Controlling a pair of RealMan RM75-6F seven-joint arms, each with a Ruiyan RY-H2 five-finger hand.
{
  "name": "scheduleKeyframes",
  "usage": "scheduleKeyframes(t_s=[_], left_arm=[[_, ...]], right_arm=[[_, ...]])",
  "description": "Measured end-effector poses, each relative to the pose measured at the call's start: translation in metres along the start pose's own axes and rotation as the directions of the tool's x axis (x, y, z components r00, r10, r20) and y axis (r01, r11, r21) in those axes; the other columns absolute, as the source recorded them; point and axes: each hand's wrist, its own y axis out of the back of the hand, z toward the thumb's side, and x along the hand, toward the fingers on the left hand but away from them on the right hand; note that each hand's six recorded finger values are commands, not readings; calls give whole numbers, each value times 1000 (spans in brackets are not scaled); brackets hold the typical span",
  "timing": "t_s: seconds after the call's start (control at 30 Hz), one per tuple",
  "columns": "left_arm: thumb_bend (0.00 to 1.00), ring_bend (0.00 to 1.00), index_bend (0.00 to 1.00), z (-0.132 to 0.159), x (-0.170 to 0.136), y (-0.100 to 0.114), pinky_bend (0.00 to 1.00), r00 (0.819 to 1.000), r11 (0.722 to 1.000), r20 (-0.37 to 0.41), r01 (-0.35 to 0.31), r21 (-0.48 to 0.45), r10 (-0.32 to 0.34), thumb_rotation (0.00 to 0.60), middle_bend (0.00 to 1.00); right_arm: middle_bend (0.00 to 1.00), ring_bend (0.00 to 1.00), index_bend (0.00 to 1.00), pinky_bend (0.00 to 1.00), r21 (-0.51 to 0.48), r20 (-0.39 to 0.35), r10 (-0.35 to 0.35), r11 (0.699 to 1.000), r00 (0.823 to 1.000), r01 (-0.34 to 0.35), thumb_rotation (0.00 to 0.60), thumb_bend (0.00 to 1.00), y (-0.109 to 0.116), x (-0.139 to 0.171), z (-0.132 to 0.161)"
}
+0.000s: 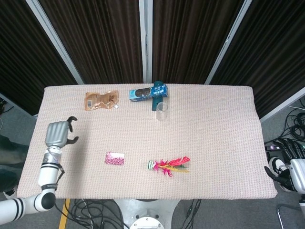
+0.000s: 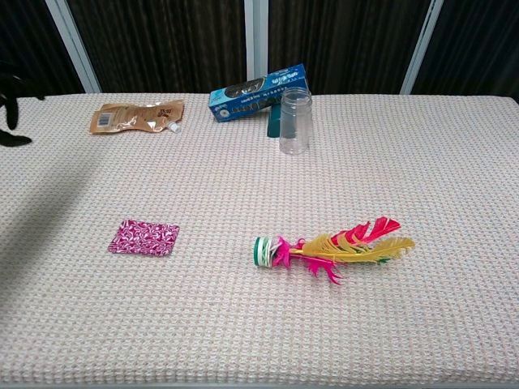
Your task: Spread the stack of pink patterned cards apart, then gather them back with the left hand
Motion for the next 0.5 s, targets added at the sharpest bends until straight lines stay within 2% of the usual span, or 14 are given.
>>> scheduleKeyframes(t_s=[0.17, 0.23, 0.5], left_arm=[[262, 346, 349, -58, -21, 23, 464, 992, 993, -58, -113, 22, 114, 600, 345], [261, 309, 342, -75, -33, 27, 422, 988, 990, -68, -134, 41, 136, 600, 309], [254, 304, 339, -118, -91, 31, 381, 973, 976, -101, -199, 92, 208, 600, 298]], right_arm=[[84, 0, 139, 0, -20, -1, -10, 1000, 1000, 10, 458, 193, 2, -1, 3], [83, 0, 139, 0, -14, 0, -14, 1000, 1000, 14, 457, 194, 3, -1, 4], [83, 0, 136, 0, -24, 8, -7, 1000, 1000, 7, 454, 193, 2, 3, 5]])
